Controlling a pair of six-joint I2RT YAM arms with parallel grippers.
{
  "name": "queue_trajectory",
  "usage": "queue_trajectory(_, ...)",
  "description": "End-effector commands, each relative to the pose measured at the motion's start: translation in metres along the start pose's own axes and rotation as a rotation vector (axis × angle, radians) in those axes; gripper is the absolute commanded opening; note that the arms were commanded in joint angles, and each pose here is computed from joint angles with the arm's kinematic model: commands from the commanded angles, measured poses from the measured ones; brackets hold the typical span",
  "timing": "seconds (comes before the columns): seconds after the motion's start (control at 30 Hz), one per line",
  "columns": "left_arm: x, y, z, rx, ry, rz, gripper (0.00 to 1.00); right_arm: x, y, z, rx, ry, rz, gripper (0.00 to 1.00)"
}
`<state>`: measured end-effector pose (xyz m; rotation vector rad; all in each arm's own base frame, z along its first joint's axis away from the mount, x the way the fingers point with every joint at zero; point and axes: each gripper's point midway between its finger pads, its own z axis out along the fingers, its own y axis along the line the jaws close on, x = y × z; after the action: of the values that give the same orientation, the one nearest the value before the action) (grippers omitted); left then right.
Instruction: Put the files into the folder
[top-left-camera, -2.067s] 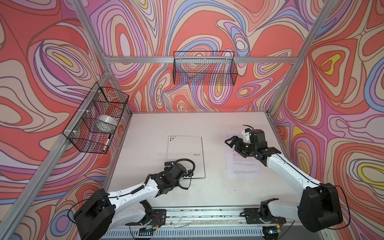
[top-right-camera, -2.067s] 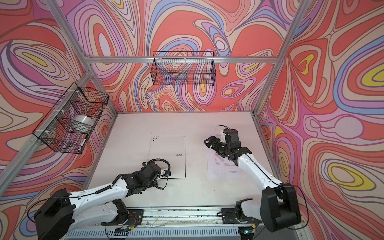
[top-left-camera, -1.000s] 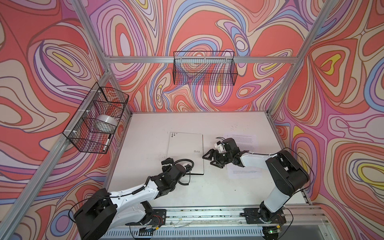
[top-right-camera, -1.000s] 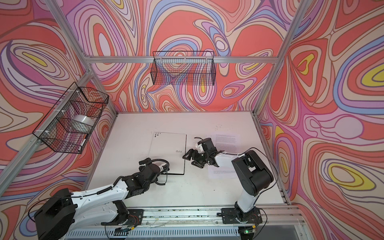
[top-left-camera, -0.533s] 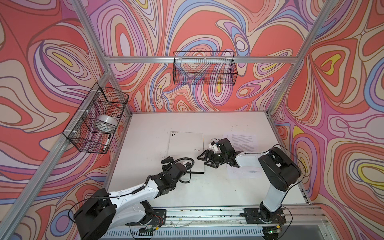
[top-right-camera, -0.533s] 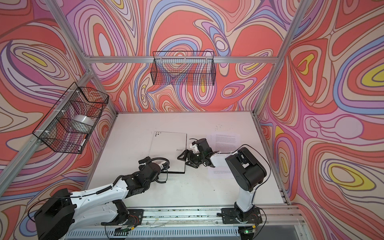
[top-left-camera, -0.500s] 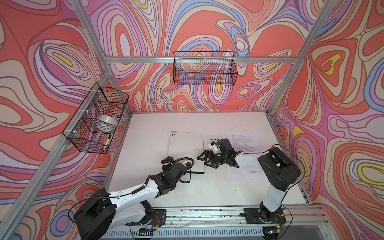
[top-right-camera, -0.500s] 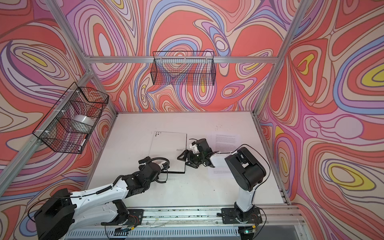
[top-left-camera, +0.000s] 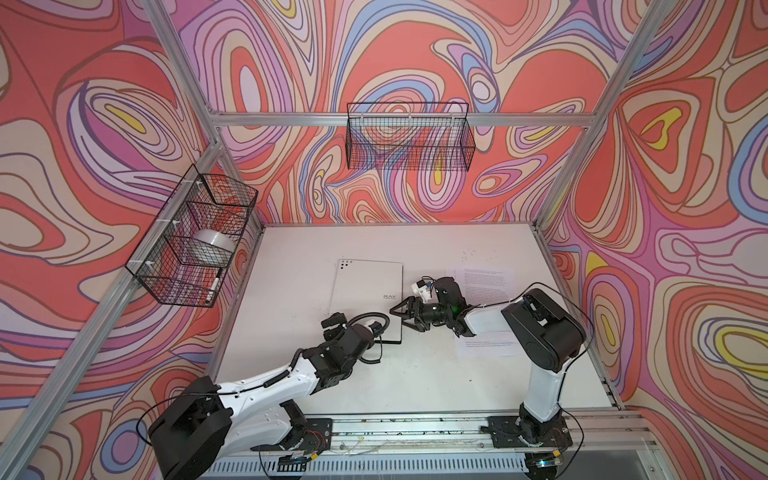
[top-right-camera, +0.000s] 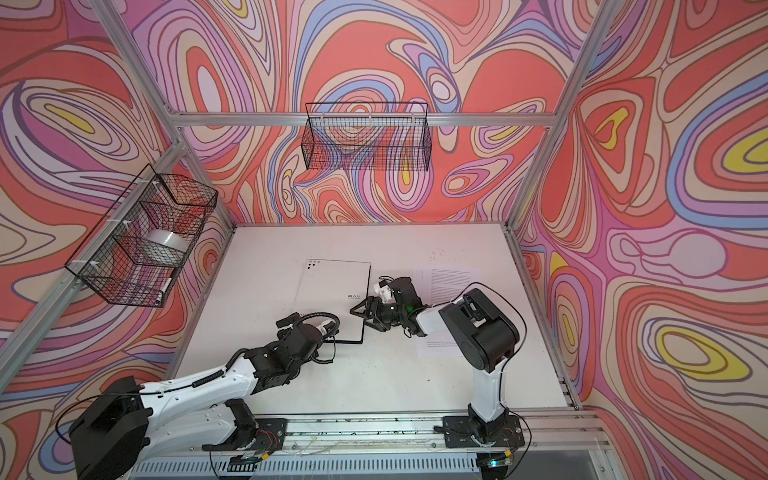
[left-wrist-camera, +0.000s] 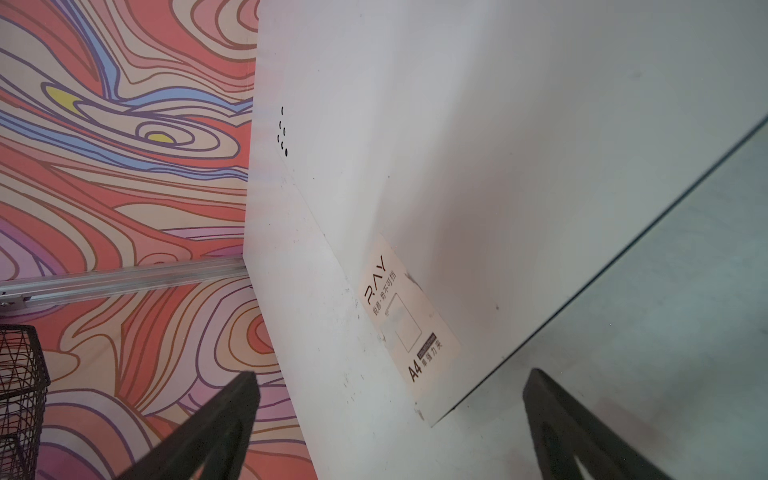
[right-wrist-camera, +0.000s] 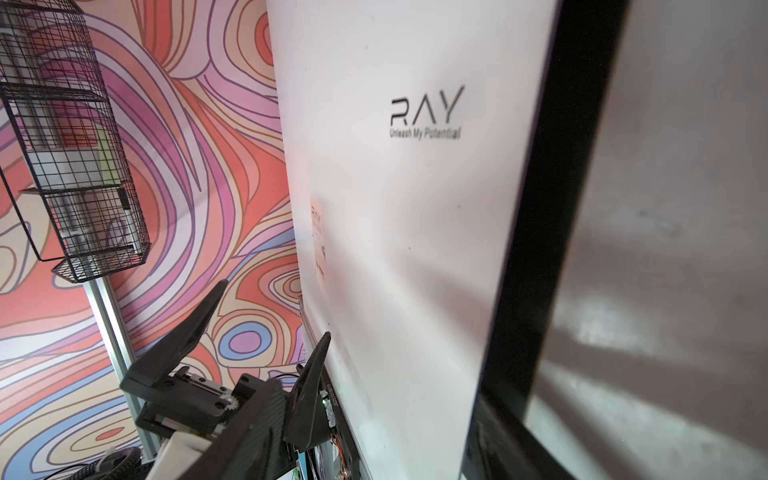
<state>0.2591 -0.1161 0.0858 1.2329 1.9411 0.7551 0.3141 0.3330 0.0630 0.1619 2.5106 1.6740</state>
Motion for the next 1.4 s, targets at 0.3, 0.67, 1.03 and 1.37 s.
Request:
queue_trajectory(0.3, -0.009, 0.044, -0.017, 0.045, 0.037, -0.209, 1.00, -0.007, 0.008, 0.011, -0.087, -0.012, 0.011, 0.44)
queue_trajectory(0.67, 0.001, 0.074, 0.009, 0.272, 0.227, -0.700, 1.00, -0.014, 0.008, 0.021, -0.047, 0.003, 0.000, 0.11)
queue_trajectory(1.03, 0.008, 0.079, 0.045, 0.474, 0.266, -1.022, 1.00, -0.015, 0.011, 0.007, 0.095, -0.007, -0.073, 0.00)
queue_trajectory(1.37, 0.001, 0.067, 0.060, 0.675, 0.274, -1.117, 1.00, -0.009, 0.013, -0.011, 0.207, 0.004, -0.137, 0.00)
